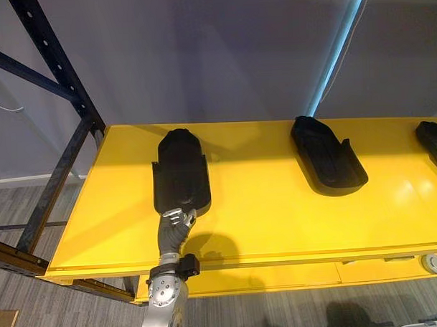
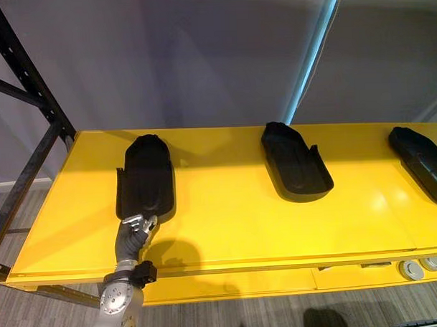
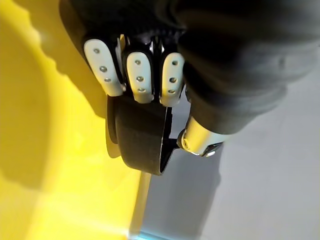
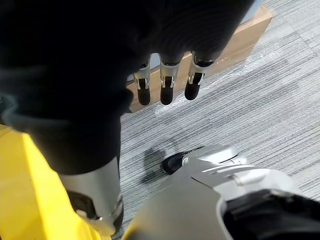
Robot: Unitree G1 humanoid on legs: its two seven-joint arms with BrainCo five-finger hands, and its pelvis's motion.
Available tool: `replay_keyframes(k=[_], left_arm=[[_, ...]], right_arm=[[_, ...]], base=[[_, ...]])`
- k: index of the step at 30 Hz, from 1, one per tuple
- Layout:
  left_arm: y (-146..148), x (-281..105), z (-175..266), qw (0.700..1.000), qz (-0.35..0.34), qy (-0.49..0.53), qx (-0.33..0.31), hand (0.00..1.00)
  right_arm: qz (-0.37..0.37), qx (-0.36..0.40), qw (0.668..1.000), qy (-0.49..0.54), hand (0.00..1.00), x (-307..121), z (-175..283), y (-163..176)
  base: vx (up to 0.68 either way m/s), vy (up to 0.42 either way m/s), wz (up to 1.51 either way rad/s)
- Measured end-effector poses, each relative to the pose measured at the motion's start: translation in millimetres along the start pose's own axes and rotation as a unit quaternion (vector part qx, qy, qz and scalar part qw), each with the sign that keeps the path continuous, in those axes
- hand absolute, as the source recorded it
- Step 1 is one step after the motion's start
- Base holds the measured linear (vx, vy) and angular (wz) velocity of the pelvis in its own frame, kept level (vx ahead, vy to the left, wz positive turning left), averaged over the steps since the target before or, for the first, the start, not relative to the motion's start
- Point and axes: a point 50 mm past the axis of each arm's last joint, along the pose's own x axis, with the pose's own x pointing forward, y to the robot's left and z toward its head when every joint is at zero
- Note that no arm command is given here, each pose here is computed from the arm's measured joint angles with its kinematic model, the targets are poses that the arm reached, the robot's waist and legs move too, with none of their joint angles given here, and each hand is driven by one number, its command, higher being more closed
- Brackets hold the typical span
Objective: Walk over and take plastic housings, then place them on the shelf
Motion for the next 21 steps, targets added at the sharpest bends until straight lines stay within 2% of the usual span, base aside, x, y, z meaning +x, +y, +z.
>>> replay_keyframes(k=[1, 5, 8, 10, 13, 15, 18, 21], left_arm=[[2.9, 0.5, -1.1, 1.000, 0.003, 0.002, 0.004, 0.00], [0.4, -4.2, -0.3, 1.000, 0.005, 0.004, 0.007, 0.00], [-7.5, -26.1, 7.1, 1.000, -0.017, -0.002, 0.002, 0.00], [-19.0, -36.5, 16.6, 0.999, -0.039, -0.019, -0.008, 0.00], [-50.3, -47.7, 52.7, 0.988, -0.085, -0.106, -0.069, 0.00], [-67.0, -53.5, 63.8, 0.979, -0.120, -0.140, -0.087, 0.00], [-81.1, -56.0, 68.0, 0.972, -0.155, -0.157, -0.082, 0.00], [-84.2, -53.9, 64.8, 0.972, -0.160, -0.154, -0.082, 0.00]], right_arm=[[0.001, 0.000, 1.000, 0.000, 0.00, 0.3, 0.6, 0.6], [0.001, -0.001, 1.000, 0.006, 0.00, 0.9, -0.5, 1.3], [0.002, -0.001, 1.000, 0.007, 0.00, 0.9, -1.0, 1.8], [0.002, -0.002, 1.000, 0.008, 0.00, 0.4, -2.4, 1.4], [0.020, -0.047, 0.998, -0.036, 0.00, 3.0, 21.9, 7.7], [0.041, -0.059, 0.995, -0.065, 0.00, 1.9, 34.0, 20.2], [0.062, -0.016, 0.995, -0.078, 0.00, -1.2, 36.4, 36.1], [0.065, 0.035, 0.994, -0.086, 0.00, -3.6, 37.1, 40.7]], base=[[-0.01, 0.003, 0.05], [0.00, 0.003, -0.01], [0.03, 0.010, -0.30], [0.05, -0.017, -0.76], [-0.03, 0.045, -1.28], [-0.19, 0.253, -1.36], [-0.22, 0.369, -1.30], [-0.27, 0.435, -1.55]])
